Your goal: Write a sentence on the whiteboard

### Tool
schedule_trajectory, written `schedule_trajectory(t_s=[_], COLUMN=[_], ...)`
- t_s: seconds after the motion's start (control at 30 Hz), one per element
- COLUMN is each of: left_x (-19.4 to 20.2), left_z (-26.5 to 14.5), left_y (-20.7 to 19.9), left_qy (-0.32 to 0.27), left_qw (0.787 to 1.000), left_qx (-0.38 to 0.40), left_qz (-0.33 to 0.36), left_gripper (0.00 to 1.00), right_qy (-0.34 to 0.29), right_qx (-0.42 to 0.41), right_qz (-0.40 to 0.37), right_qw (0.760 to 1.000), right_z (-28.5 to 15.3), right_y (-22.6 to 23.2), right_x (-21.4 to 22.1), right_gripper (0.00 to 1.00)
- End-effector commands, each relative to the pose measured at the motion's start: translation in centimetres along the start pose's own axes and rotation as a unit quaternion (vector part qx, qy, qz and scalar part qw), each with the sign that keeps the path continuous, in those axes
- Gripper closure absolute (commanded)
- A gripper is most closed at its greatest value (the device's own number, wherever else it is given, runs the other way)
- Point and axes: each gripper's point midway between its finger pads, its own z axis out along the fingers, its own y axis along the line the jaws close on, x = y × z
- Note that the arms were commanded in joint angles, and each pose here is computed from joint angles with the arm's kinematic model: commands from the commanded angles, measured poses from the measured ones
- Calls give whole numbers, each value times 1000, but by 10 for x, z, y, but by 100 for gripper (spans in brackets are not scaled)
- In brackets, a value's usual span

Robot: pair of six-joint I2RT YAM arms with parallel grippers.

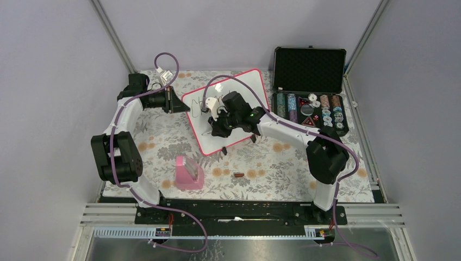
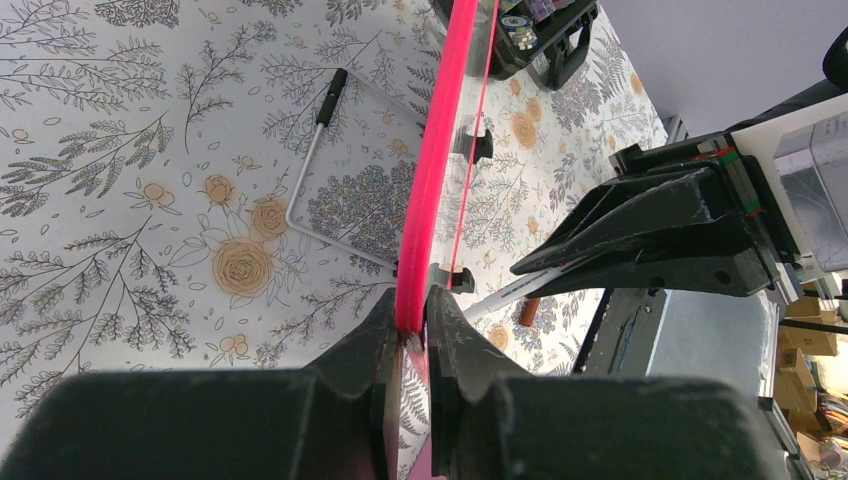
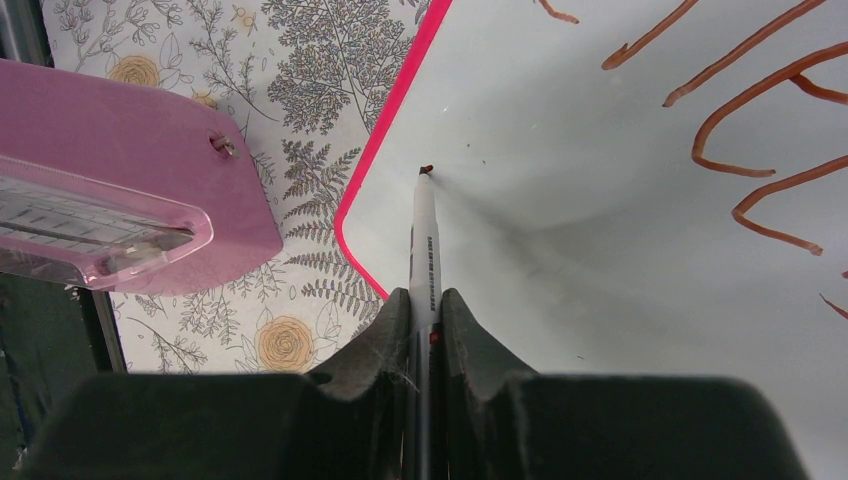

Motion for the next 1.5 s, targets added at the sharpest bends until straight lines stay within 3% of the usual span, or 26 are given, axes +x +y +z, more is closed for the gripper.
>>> schedule_trajectory(t_s=[0.0, 0.43, 1.47], left_x=[-17, -17, -16], left_z=[-4, -4, -5], left_y=[-3, -4, -3], left_qy=[-13, -13, -12], left_qw=[997, 997, 997], left_qx=[-24, -25, -30], left_qz=[73, 73, 75], left_gripper=[100, 100, 100], right_qy=[-2, 1, -9], right_qx=[-1, -6, 35], right_qz=[-15, -18, -7], right_qw=[1000, 1000, 999], right_z=[2, 1, -15], right_y=[4, 9, -24], right_x=[1, 5, -11], right_gripper=[100, 100, 100])
